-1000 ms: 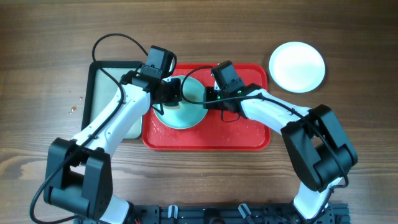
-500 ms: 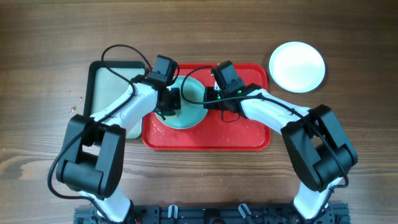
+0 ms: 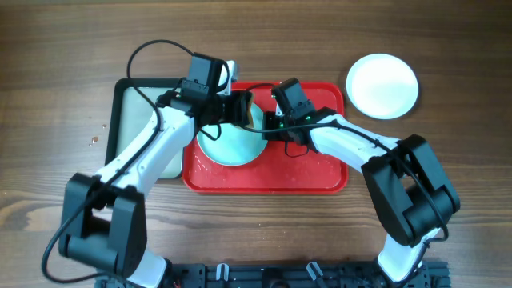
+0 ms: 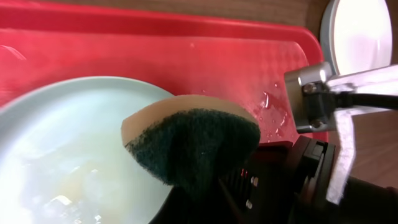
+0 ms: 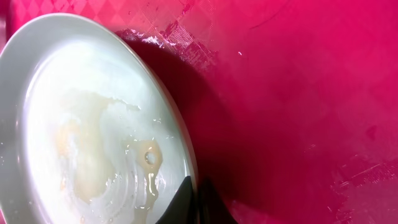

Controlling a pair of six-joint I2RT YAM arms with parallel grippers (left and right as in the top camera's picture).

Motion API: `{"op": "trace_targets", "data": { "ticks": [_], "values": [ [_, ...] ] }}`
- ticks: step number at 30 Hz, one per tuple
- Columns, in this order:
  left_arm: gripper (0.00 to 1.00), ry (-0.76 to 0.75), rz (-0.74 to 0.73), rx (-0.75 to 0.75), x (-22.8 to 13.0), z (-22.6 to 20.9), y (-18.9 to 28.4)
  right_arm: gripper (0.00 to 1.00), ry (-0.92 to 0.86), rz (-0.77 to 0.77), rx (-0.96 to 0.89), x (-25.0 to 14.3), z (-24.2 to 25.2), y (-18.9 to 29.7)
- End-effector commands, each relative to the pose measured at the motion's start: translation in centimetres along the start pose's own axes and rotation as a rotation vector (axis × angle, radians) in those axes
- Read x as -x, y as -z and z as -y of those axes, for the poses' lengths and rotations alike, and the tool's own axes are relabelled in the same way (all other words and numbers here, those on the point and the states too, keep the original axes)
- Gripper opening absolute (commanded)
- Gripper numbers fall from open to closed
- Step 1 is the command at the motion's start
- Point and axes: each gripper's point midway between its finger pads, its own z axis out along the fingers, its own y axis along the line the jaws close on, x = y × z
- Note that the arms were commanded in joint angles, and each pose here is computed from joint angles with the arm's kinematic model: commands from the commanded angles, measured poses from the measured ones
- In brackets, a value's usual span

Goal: Clean dirty plates on tray and stack at the side
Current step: 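Scrub the blue plate surface with the sponge in the left gripper, then return the sponge with the left gripper to the black water tray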

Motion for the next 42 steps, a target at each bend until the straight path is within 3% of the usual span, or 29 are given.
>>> {"op": "trace_targets", "data": {
  "ticks": [1,18,27,31,36,40,42],
  "values": [
    [0.04,-0.009,-0.071,-0.117,-0.9,1.0,-1.6,0.04,0.025,-0.028,0.008,-0.9,0.0,-0.6],
    [0.04,0.096,-0.241,-0.162,-4.7,-0.9,-7.0,0.04,0.026,-0.028,0.009,-0.9,0.0,-0.6],
    [0.04,0.098,-0.217,0.175,-5.3,-6.8,-7.0,0.04,0.024,-0.028,0.008,-0.9,0.0,-0.6],
    [0.04,0.079,-0.179,0.26,-4.5,-7.7,-5.4,0.04,0.024,-0.027,0.009,-0.9,0.0,-0.6],
    [0.04,0.034,-0.003,0.423,-0.9,-8.3,0.3,0.04,0.024,-0.028,0.009,-0.9,0.0,-0.6],
    [0.04,0.026,0.086,0.395,0.6,-6.5,4.2,0.04,0.024,-0.028,0.009,-0.9,0.0,-0.6],
    [0.04,0.046,0.135,0.391,1.3,-6.4,6.7,0.2,0.027,-0.023,-0.001,-0.8,0.2,-0.6]
  ]
}}
